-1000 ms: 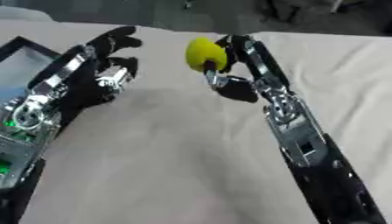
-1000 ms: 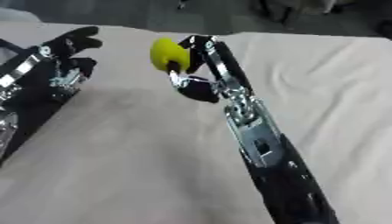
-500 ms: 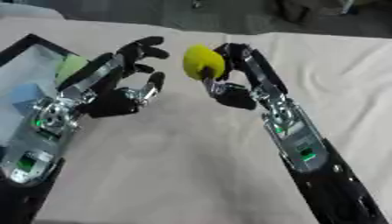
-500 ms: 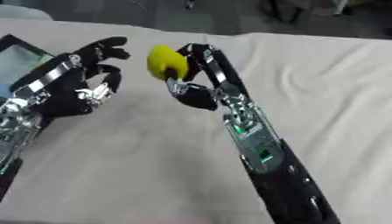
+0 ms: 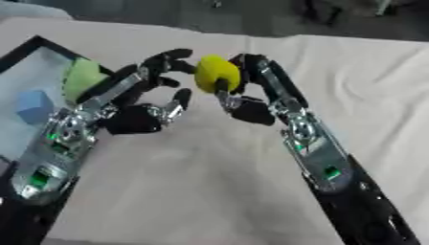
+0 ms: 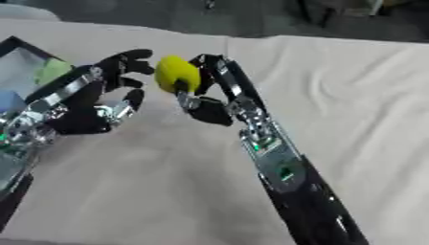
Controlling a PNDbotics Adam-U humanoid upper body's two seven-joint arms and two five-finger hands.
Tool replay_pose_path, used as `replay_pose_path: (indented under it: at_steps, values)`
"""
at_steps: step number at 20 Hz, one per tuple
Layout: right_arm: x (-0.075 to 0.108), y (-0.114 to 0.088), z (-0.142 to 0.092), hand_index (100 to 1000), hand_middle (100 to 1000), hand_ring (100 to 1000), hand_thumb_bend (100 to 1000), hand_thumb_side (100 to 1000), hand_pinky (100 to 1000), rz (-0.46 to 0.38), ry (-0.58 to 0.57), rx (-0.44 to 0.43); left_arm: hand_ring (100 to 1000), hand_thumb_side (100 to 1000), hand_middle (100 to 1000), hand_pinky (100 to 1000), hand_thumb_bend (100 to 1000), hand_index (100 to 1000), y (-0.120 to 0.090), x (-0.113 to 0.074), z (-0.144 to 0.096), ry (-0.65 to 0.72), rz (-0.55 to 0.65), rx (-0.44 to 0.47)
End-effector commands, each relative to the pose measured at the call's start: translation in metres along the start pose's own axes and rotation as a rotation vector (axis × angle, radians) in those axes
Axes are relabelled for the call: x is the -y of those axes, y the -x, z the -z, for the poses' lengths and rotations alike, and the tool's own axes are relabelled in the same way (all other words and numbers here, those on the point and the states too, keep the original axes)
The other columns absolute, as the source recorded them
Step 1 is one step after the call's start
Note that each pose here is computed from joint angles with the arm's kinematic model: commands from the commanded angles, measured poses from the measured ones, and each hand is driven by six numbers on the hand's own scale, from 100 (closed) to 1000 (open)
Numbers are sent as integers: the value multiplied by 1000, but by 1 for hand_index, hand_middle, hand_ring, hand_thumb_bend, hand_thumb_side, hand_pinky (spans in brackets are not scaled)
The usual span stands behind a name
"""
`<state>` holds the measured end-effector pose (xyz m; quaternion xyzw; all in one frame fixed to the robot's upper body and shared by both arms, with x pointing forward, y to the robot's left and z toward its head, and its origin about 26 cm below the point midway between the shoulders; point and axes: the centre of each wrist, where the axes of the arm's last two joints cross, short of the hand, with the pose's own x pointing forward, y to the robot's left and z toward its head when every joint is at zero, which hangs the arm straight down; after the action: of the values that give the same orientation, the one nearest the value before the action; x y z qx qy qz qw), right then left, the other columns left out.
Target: Pick up the objects with one hand, pass them to the other hand, and then place them into the box on the other side of the table.
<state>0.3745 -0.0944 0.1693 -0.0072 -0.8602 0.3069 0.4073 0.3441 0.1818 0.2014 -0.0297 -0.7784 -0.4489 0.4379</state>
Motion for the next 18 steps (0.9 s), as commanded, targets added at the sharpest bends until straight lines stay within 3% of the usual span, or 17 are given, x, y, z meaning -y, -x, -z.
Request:
replay_pose_path:
  at_steps: [1,11,18]
  values:
    - [-1,-8,7,470,235,417,100,194,491,18,-24,35,1000,466,1000,886,100,855,-6,-1,3,14,12,17]
    - [-3,-7,7,469,235,416,100,193,490,32,-45,37,1000,469,1000,880,100,857,-4,1,5,21,13,5]
    - [0,-8,7,461,227,409,100,163,476,25,-14,36,1000,430,1000,864,163,845,-13,-2,4,-91,78,-8]
